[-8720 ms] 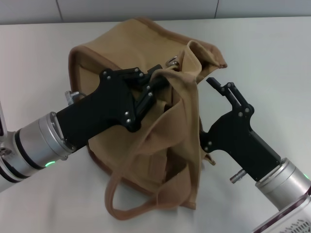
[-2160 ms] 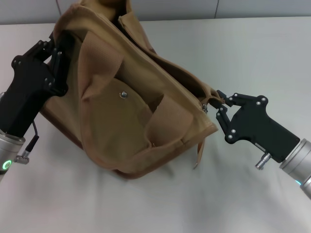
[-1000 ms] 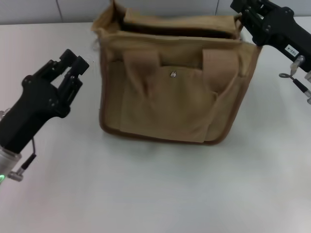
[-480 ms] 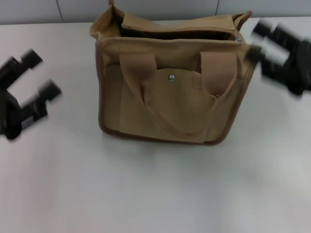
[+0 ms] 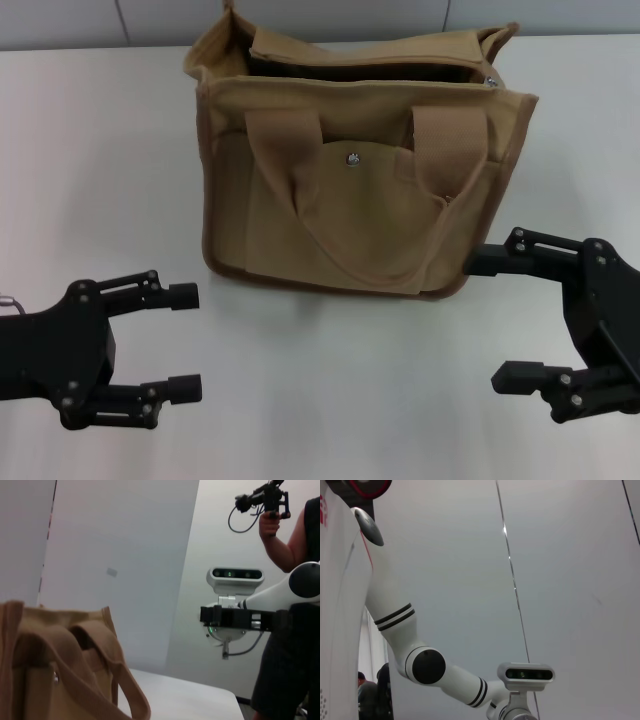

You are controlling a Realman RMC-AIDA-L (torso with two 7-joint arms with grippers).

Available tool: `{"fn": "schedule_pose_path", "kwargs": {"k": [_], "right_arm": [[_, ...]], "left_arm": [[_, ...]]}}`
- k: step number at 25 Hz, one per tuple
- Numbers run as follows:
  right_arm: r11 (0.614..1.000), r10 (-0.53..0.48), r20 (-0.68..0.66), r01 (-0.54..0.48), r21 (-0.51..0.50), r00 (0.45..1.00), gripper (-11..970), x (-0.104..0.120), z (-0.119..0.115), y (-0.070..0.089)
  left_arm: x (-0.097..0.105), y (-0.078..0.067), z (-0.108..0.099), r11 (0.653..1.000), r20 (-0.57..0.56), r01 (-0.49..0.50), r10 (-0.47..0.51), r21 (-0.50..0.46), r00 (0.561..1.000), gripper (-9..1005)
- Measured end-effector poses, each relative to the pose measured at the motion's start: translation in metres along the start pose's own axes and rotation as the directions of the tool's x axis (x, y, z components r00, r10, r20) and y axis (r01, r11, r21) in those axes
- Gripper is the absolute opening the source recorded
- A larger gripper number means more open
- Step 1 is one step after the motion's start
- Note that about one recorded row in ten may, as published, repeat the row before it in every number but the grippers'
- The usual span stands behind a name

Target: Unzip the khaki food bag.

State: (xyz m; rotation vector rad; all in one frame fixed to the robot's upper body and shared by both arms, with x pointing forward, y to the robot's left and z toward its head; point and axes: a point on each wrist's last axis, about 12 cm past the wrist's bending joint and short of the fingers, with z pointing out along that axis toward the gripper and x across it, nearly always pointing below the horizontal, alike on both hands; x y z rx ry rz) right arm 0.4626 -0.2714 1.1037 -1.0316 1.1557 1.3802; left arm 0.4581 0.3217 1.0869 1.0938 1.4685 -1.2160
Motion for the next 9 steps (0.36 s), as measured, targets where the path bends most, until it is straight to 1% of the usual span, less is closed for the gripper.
{"fn": "schedule_pose_path", "kwargs": {"k": [4,9], "right_arm": [[1.000,-0.001,-0.001,0.001,-0.004,1.000,839,-0.0001,0.0003,0.0001],[1.000,-0.005,-0.006,0.005,-0.004,1.000,839,-0.0008,0.0011,-0.0017]], "left_arm": [[0.0016,-0.0008,-0.0007,1.000,-0.006,0.010,-0.010,-0.004,1.000,846],[0.0020,-0.0035,-0.0063,1.000,-0.005,0.017,-0.017,-0.011,1.000,846]]}}
